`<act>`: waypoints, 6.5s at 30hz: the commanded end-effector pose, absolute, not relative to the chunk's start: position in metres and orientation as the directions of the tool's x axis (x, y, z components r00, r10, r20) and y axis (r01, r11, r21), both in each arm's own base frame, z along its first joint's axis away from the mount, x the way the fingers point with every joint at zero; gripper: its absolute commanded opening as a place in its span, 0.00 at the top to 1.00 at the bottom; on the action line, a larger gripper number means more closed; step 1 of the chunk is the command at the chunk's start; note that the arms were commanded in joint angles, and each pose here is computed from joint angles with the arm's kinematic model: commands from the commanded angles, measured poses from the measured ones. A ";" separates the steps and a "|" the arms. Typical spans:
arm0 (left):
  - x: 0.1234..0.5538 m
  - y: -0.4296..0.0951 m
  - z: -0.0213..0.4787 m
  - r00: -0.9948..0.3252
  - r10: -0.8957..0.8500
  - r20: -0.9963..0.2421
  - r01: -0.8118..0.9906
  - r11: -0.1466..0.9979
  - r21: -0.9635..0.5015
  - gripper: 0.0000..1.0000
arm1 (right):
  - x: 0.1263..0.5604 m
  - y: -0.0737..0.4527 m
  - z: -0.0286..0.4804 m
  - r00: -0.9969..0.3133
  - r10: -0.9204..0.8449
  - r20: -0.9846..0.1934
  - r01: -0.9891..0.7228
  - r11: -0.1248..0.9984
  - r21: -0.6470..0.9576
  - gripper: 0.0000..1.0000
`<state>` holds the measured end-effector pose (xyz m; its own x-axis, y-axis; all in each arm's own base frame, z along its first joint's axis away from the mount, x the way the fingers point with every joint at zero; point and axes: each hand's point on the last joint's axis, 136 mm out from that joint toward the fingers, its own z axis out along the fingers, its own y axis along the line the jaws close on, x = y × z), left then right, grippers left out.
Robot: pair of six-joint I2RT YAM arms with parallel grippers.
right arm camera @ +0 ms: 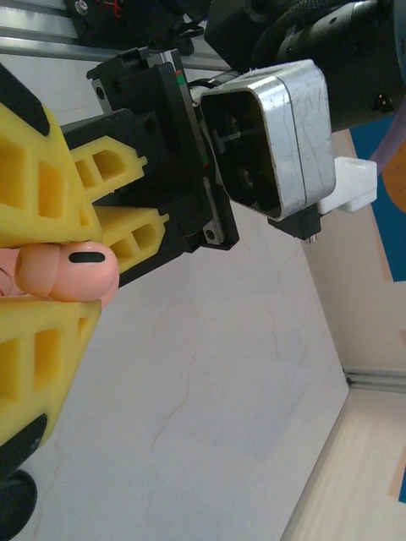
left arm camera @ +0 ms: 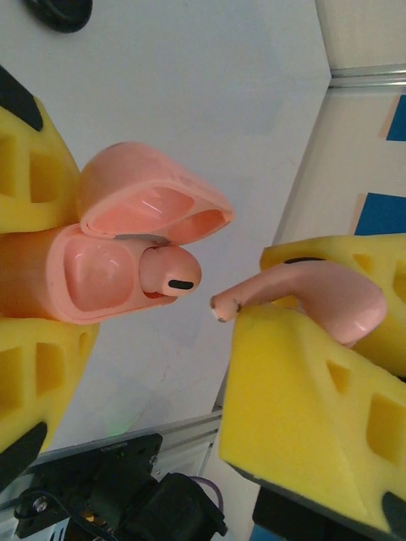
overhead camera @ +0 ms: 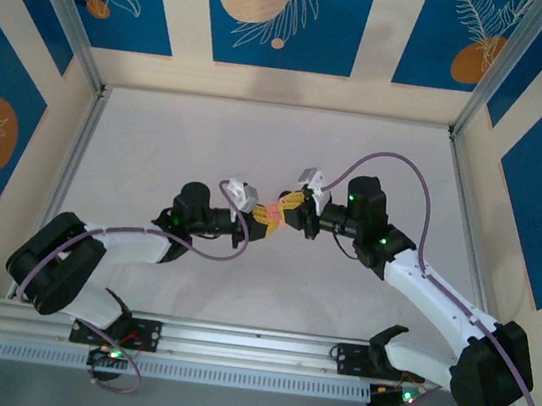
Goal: Insert the wireless bluetooth earbuds into the charging case
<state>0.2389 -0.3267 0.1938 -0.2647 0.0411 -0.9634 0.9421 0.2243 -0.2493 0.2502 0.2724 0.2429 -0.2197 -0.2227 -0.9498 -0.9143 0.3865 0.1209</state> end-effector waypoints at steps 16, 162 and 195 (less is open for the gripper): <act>0.233 -0.333 0.225 -0.190 -0.025 -0.981 0.969 0.158 -0.191 0.89 | 0.248 0.290 0.249 -0.187 -0.228 -0.956 -0.949 0.292 0.116 0.81; 0.242 -0.312 0.207 0.006 0.183 -0.983 0.951 0.302 0.062 0.87 | 0.241 0.262 0.233 -0.599 -0.214 -0.772 -0.741 0.515 0.432 0.58; 0.223 -0.318 0.223 0.025 0.088 -0.996 0.979 0.200 0.043 0.86 | 0.206 0.263 0.266 -0.571 -0.178 -0.801 -0.817 0.028 0.576 0.48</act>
<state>0.2193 -0.3178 0.2124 0.0103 0.1128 -0.9936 0.9854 0.1678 0.0293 0.2278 0.2675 0.2510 -0.6034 -0.1797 -0.7769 -0.7973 0.1210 0.5913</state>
